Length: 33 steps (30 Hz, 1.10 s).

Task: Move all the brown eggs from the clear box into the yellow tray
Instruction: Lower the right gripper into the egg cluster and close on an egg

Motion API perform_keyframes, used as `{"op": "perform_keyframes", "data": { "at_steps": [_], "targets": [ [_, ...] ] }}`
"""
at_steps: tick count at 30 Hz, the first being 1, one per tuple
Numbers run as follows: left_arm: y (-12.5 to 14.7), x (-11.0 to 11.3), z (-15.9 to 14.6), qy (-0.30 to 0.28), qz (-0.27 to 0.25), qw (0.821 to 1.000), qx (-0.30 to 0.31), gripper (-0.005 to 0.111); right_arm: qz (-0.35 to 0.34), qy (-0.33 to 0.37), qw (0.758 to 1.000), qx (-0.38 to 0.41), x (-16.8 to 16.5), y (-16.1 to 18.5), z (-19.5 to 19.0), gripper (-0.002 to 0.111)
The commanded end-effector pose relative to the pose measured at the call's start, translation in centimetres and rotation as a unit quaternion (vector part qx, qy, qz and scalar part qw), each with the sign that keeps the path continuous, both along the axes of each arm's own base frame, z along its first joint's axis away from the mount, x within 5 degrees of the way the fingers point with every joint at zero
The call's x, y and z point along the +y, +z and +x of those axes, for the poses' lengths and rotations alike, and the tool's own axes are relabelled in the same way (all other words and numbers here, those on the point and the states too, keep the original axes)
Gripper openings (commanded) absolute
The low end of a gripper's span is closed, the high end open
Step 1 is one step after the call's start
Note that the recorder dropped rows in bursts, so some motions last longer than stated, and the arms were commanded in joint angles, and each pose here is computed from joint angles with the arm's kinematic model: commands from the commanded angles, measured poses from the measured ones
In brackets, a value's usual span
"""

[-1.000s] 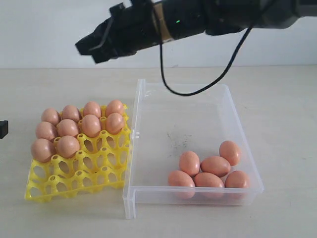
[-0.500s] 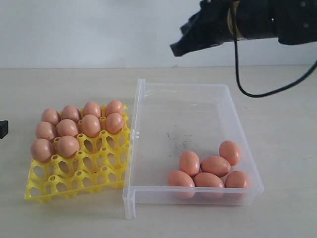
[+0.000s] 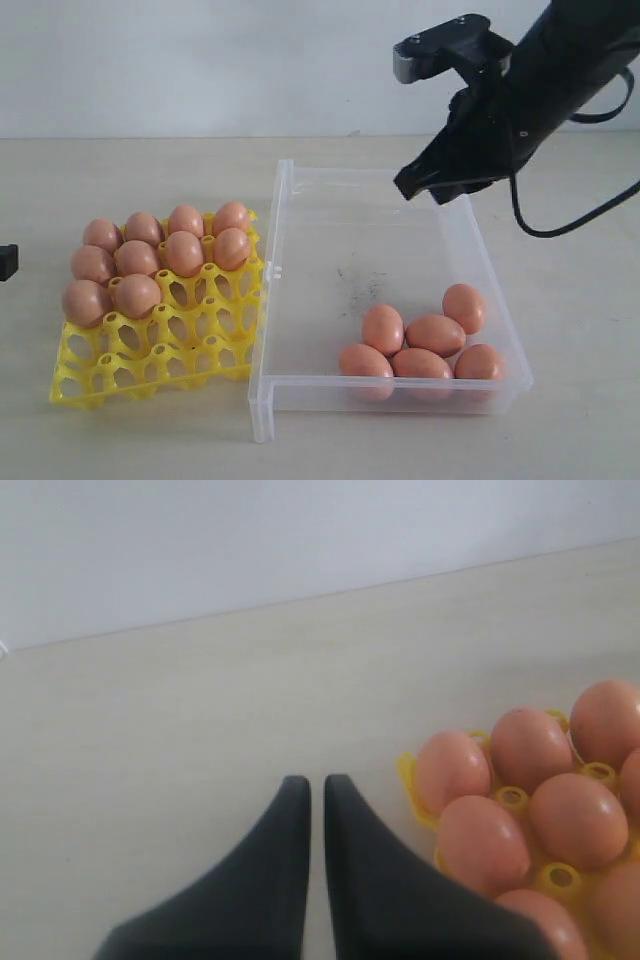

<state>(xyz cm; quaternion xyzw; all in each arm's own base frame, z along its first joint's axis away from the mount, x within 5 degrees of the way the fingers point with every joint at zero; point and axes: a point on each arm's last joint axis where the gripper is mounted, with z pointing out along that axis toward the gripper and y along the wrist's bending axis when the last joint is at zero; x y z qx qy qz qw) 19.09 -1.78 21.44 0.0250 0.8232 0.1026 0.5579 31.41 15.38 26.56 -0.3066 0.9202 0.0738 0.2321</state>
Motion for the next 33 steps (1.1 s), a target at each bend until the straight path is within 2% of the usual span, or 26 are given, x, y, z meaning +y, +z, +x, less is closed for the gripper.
{"op": "perform_keyframes", "data": {
  "at_steps": [1, 4, 8, 10, 21, 29, 33],
  "targets": [
    [0.0, 0.0, -0.1, 0.000, -0.004, 1.000, -0.001, 0.004, 0.034, -0.013, 0.996, 0.085, 1.2, -1.3, 0.5, 0.001],
    [0.0, 0.0, -0.1, 0.000, -0.004, 1.000, -0.001, 0.004, 0.034, -0.034, 0.991, 0.122, 1.5, -2.9, 0.8, 0.013],
    [0.0, 0.0, -0.1, 0.000, -0.004, 1.000, -0.001, 0.004, 0.058, -0.051, 0.983, 0.169, 2.3, -4.7, 1.1, 0.047],
    [0.0, 0.0, -0.1, 0.000, -0.004, 1.000, -0.001, 0.004, 0.071, -0.060, 0.978, 0.186, 2.6, -5.4, 1.2, 0.058],
    [0.0, 0.0, -0.1, 0.000, -0.004, 1.000, -0.001, 0.004, 0.051, -0.056, 0.972, 0.221, 3.0, -8.6, 1.7, 0.059],
    [0.0, 0.0, -0.1, -0.001, -0.005, 1.000, 0.001, 0.004, 0.048, -0.049, 0.973, 0.222, 3.3, -8.7, 1.5, 0.059],
    [-0.1, 0.0, -0.2, -0.004, -0.007, 1.000, 0.003, 0.004, 0.047, -0.027, 0.977, 0.206, 5.2, -8.7, 0.8, 0.059]
  ]
}}
